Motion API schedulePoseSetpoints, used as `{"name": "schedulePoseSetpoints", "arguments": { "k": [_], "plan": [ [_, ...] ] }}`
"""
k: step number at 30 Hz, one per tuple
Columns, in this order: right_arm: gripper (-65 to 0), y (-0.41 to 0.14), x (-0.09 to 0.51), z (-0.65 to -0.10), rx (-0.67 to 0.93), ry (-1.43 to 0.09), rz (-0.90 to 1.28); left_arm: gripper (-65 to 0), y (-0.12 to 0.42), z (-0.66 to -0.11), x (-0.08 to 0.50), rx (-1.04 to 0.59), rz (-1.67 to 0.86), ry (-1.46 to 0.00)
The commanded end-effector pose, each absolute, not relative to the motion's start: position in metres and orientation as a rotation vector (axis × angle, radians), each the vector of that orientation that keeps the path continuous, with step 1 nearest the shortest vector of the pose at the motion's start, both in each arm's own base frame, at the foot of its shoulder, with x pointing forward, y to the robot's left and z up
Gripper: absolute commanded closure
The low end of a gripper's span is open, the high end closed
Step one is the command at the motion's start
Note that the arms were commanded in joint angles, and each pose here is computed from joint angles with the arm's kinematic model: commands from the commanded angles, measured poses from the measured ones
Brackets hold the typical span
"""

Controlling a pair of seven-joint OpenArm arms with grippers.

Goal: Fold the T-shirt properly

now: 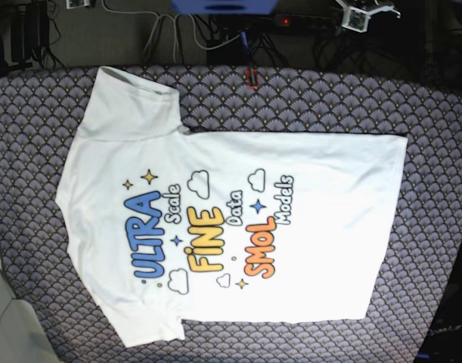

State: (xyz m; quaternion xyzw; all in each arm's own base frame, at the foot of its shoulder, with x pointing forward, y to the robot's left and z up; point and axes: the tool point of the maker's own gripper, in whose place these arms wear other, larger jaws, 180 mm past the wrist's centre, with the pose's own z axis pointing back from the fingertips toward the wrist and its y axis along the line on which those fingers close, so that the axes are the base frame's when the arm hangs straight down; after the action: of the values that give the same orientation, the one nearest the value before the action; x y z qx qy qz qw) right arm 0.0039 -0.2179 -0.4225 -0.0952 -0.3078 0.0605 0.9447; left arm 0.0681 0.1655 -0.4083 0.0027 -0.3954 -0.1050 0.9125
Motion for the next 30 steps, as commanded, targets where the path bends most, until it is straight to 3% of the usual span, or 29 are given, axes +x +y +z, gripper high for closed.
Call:
{"name": "schedulePoseSetpoints", "arguments": {
  "k": [1,3,5,10,14,24,30],
  "plan": [
    [0.0,-0.221,0.021,-0.401,-0.211,-0.709,0.132,-0.5,0.170,-0.390,0.076,0.011,-0.199,-0.865],
    [-0.9,-0.227,0.044,-0.377,-0.240,-0.789,0.138,-0.9,0.180,-0.367,0.093,0.014,-0.144,-0.930],
    [-6.0,-0.231,0.059,-0.362,-0.261,-0.841,0.142,-5.0,0.194,-0.359,0.101,0.029,-0.085,-0.932],
    [-24.5,-0.231,0.104,-0.349,-0.274,-0.970,0.131,-23.9,0.229,-0.360,0.131,0.059,0.046,-0.887],
    [-32.2,-0.230,0.129,-0.349,-0.267,-0.989,0.114,-24.3,0.232,-0.361,0.149,0.016,0.031,-0.845],
    [-32.9,-0.196,0.164,-0.372,0.035,-0.864,0.090,-24.3,0.254,-0.354,0.162,0.045,0.097,-0.840],
    [-32.9,-0.195,0.181,-0.370,0.058,-0.868,0.079,-24.3,0.255,-0.351,0.168,0.048,0.098,-0.857]
  ]
}}
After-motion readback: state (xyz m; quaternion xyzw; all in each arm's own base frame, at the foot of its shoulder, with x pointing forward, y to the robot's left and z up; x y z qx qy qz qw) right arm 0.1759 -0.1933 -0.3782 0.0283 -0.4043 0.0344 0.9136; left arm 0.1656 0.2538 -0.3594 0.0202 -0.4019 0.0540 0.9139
